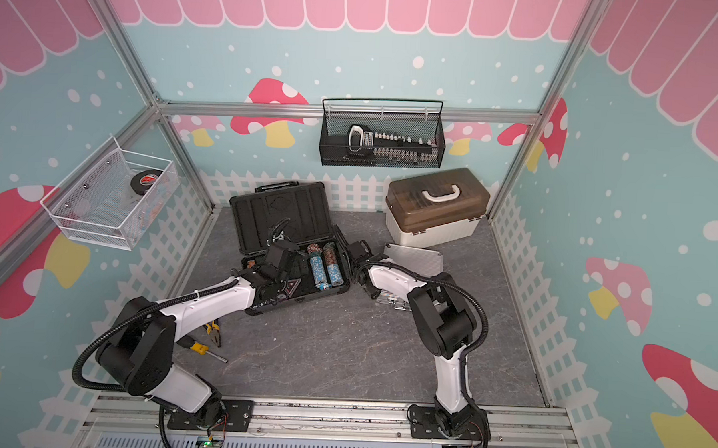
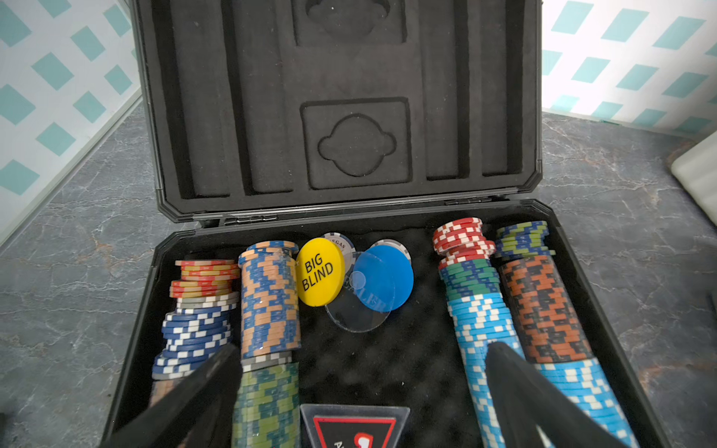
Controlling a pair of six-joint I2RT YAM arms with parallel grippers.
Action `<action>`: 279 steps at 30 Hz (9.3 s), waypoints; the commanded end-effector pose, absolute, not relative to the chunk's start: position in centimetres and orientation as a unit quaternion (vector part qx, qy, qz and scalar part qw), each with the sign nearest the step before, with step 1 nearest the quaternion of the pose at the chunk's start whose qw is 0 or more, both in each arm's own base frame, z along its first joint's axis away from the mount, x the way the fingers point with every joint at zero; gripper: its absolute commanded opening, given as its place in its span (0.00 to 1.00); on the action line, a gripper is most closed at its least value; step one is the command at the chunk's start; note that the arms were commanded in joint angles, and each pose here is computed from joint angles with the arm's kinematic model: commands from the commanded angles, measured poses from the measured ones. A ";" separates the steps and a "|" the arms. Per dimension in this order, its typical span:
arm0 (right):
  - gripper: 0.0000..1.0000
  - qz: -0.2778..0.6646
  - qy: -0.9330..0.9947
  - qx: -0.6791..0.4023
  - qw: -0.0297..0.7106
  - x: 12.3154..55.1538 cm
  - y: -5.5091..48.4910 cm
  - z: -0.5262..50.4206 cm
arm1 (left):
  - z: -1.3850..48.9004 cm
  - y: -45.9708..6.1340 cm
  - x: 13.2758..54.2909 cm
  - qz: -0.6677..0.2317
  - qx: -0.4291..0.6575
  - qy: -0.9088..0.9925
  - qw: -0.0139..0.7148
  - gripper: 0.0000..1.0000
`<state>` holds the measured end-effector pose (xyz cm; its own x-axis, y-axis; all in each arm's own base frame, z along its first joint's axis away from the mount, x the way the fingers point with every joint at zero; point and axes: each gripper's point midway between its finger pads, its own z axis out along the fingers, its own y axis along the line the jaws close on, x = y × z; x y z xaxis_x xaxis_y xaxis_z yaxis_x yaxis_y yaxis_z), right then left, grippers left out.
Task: Close the poker set cases
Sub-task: Adjust the poker set case at the center of the board, then move the poker set case to the center of the board, then close the lid of the poker set case.
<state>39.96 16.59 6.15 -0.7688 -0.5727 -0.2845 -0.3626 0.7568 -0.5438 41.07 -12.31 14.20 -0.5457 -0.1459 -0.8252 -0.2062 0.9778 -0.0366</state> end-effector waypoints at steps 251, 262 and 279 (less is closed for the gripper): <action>0.02 0.081 0.852 -0.222 0.468 44.2 20.2 14.7 | 6.1 -13.0 20.0 0.005 -0.007 0.969 0.248 0.98; 0.02 0.086 0.855 -0.220 0.462 43.3 20.2 14.9 | 5.2 -14.2 22.2 0.020 -0.003 0.962 0.272 0.98; 0.02 0.104 0.846 -0.226 0.471 43.5 21.2 16.2 | 4.5 -16.8 26.9 0.003 0.001 0.958 0.288 0.99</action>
